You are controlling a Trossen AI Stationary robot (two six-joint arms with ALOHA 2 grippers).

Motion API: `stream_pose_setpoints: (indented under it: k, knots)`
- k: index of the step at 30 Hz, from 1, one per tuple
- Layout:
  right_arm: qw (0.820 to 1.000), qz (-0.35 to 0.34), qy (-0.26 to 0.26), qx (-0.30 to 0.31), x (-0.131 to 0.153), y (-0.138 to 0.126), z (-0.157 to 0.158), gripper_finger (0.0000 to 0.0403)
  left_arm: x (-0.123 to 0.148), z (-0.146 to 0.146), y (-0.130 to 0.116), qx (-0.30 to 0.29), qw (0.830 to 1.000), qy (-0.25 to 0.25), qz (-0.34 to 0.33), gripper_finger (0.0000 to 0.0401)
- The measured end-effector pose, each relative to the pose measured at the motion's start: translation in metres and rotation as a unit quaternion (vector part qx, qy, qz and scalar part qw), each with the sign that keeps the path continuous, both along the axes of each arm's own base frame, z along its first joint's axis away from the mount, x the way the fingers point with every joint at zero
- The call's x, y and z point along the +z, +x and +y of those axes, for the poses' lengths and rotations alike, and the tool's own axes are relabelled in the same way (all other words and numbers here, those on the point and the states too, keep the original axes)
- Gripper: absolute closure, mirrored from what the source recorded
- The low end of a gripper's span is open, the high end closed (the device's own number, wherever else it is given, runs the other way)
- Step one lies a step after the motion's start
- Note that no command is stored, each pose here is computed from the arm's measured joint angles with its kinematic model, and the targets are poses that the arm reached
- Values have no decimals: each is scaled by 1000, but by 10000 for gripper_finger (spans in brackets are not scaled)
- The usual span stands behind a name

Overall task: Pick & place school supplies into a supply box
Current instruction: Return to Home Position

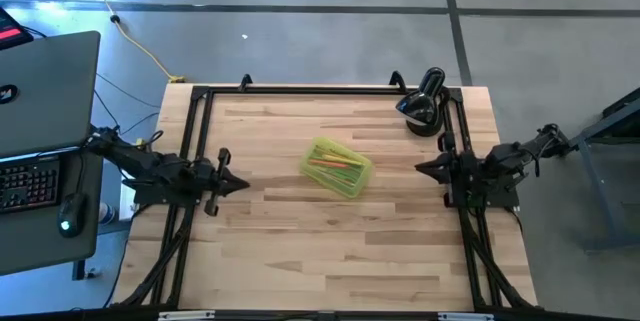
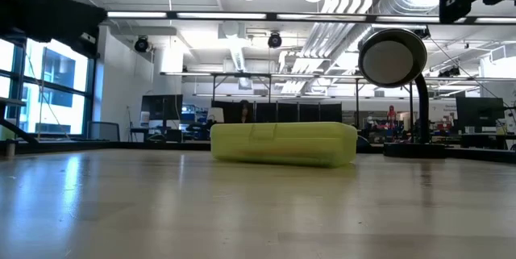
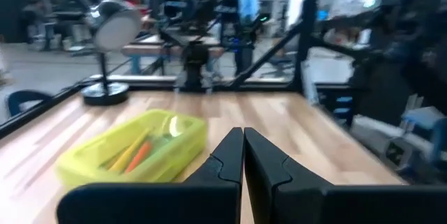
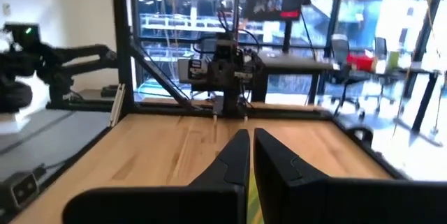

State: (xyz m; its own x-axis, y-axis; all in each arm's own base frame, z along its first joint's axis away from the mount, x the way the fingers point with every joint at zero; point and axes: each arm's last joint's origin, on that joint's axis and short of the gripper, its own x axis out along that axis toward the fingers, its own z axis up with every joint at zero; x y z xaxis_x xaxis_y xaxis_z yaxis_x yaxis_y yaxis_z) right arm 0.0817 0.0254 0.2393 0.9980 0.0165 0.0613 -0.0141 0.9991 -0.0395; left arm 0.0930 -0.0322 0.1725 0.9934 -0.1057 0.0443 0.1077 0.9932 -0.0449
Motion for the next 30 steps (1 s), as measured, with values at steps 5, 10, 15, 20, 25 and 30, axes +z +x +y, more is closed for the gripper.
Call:
stream_pose_setpoints:
  k: [5, 10, 15, 20, 25, 30]
  knots:
    - [999, 35, 30, 14, -7, 0, 1, 402, -2, 1, 0, 14, 1000, 4, 9, 357]
    - [995, 34, -12, 98, -7, 0, 6, 402, -3, 0, 1, 12, 1000, 4, 11, 357]
    - [991, 16, -27, 131, -4, -1, 8, 402, -3, 0, 1, 12, 1000, 4, 11, 357]
    - [988, -33, -23, 149, -21, 6, 12, 402, -3, 0, 1, 12, 1000, 5, 11, 357]
    - [991, -58, -24, 116, -47, 13, 13, 402, -3, 0, 1, 12, 1000, 4, 12, 357]
    - [994, -56, -16, 89, -55, 14, 12, 402, -3, 0, 1, 12, 1000, 5, 12, 357]
